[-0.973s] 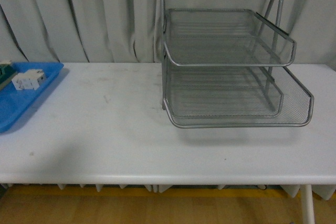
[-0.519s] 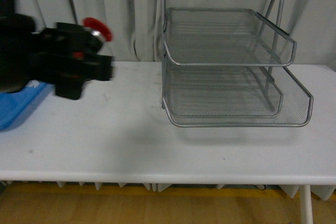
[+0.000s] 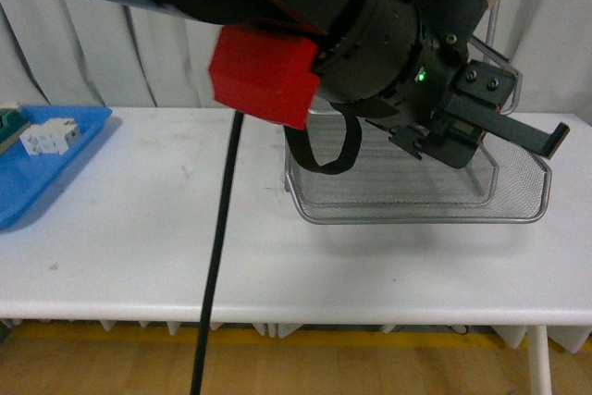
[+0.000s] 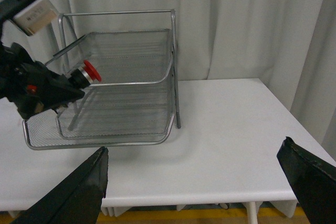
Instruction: Place button on rack with both arms
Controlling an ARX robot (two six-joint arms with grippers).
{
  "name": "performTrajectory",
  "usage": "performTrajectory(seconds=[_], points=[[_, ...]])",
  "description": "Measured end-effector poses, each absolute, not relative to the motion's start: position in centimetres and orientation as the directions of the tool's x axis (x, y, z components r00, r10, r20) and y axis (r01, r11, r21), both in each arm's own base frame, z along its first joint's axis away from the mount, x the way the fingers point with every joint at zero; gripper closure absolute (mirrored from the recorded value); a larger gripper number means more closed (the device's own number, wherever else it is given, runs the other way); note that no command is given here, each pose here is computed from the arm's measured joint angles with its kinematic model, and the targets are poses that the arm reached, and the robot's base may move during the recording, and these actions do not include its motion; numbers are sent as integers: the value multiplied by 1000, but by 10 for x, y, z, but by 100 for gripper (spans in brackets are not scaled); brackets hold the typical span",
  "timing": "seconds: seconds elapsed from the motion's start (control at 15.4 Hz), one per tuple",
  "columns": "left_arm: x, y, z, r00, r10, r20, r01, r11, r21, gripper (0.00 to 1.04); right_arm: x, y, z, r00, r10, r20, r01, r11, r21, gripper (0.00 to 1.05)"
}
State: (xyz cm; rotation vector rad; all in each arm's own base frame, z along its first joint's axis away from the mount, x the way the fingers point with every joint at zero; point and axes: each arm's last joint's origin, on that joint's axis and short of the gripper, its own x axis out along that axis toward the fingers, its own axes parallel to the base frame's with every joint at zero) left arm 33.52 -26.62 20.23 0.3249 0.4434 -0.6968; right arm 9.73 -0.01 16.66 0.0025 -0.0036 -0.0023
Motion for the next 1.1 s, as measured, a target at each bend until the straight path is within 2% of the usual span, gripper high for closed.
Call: performTrajectory(seconds=[0.26, 0.45, 0.78, 1.1], points=[[375, -293, 177, 630, -490, -602, 702, 691, 172, 68, 97, 0, 167, 1000, -2, 3, 2, 1000, 2, 6], [390, -303, 162, 608, -451, -653, 709, 678, 193, 68, 97, 0, 167, 1000, -2, 4, 2, 1000, 2, 6], [418, -299, 148, 629, -366, -686, 656, 723, 215, 68, 97, 0, 167, 1000, -2, 4, 2, 1000, 2, 6], [421, -295, 148, 615, -396, -682, 640, 756, 138, 19, 97, 0, 167, 1000, -2, 4, 2, 1000, 2, 6]])
